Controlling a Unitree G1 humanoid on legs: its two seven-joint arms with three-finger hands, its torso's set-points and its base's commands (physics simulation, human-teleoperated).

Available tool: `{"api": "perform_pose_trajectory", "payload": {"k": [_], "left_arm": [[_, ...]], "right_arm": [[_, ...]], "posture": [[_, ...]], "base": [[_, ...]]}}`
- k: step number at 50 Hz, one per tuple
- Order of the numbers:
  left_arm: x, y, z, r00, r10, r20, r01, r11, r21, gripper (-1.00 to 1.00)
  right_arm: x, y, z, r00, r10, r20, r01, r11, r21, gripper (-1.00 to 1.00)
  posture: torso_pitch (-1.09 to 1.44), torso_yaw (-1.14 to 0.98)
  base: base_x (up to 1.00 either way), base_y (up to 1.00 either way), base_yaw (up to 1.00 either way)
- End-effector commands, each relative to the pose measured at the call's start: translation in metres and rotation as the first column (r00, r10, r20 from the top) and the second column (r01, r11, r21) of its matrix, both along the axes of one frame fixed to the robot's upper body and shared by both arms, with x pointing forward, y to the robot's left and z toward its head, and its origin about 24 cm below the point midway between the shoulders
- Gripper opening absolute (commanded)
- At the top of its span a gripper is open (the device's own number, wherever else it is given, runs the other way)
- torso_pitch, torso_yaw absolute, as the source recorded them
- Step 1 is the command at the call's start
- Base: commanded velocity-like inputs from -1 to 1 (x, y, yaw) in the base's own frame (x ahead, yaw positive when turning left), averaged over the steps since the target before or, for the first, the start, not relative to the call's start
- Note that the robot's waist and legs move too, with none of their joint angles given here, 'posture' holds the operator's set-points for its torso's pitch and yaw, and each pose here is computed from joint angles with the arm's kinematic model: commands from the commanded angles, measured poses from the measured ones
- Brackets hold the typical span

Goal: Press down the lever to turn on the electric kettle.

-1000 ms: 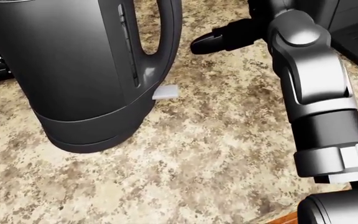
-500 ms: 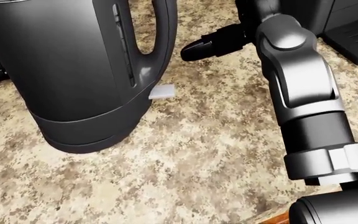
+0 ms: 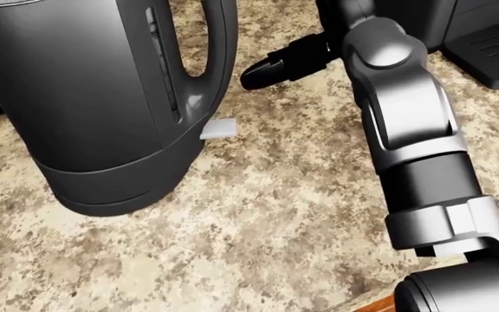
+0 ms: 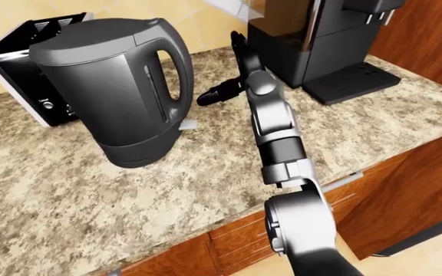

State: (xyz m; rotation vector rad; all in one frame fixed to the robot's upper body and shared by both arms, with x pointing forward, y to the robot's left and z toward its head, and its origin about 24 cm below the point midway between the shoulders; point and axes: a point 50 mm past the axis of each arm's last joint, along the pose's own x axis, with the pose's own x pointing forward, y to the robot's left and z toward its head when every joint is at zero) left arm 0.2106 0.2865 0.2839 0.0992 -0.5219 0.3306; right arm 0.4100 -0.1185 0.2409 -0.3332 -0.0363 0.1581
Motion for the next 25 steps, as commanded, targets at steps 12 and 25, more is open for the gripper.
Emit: {"api": "perform_pose_trajectory", "payload": {"k": [12, 25], "left_arm": [[-0.0066, -0.0016, 0.0113, 0.998, 0.008, 0.067, -0.01, 0.999, 0.032, 1.0], [-0.0071, -0.0024, 0.011, 0.998, 0.007, 0.066, -0.009, 0.999, 0.033, 1.0]], "right_arm": [[-0.0004, 0.0095, 0.0185, 0.992, 0.036, 0.117, -0.028, 0.997, -0.066, 1.0], [0.0001, 0.0097, 0.0164, 0.99, 0.046, 0.131, -0.032, 0.994, -0.104, 1.0]], "posture": [[0.0, 0.0], [0.0, 0.0]], "base": [[0.0, 0.0, 0.0], [0.0, 0.0, 0.0]]}}
